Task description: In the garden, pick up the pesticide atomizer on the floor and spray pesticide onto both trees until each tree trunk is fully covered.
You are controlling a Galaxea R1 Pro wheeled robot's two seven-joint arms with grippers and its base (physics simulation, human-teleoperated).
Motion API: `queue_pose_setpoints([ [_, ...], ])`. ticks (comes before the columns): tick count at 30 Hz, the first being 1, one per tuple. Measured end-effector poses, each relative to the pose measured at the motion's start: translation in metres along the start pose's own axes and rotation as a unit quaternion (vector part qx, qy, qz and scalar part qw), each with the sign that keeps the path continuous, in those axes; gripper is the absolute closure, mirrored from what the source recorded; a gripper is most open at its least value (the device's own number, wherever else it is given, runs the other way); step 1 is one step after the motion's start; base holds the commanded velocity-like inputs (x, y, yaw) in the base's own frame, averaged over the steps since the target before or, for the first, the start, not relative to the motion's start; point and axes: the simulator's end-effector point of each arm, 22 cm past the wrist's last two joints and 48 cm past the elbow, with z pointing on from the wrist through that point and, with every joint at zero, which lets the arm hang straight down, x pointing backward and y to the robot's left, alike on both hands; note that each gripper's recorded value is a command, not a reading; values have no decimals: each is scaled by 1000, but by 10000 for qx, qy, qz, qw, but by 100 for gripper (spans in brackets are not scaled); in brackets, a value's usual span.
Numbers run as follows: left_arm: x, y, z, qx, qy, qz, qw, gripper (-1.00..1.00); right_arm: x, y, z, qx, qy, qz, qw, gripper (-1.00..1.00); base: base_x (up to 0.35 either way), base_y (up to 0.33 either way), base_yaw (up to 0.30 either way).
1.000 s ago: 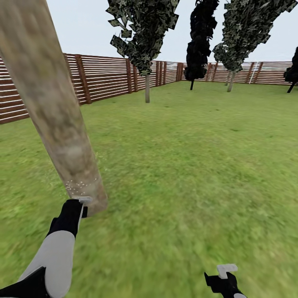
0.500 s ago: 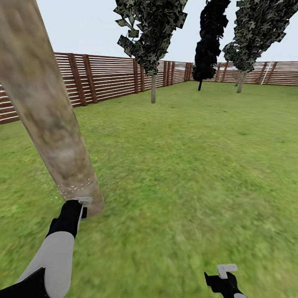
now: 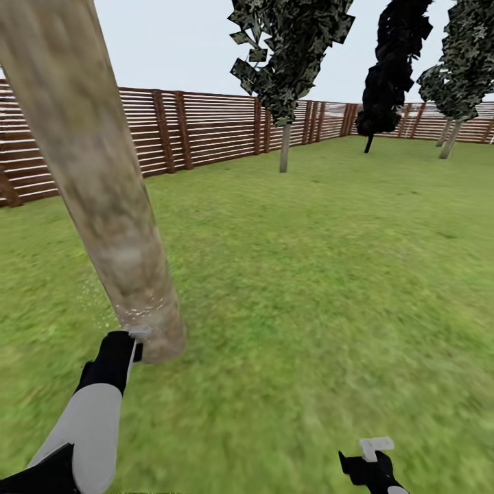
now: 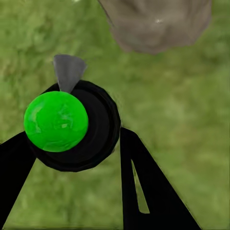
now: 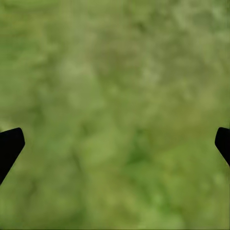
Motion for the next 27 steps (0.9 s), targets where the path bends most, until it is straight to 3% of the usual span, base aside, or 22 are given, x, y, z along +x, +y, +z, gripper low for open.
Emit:
queue_pose_setpoints([
  [7,3,2,1,-26,20,22,10000,100,0,0,0,0,3,0,10000,-100,6,-24,240],
  [14,8,-1,4,-16,21,73,10000,100,1,-1,0,5,5,-2,10000,-100,76,-249,9],
  [20,40,8,14,-109,228,120,9996,100,1,-1,0,5,7,-3,10000,-100,83,-262,3],
  [23,48,28,20,-195,274,86,9994,100,0,-1,0,9,5,0,10000,-100,87,-263,228],
  [27,47,27,20,-157,258,51,9995,100,0,-1,0,11,5,-1,10000,-100,62,-265,271],
])
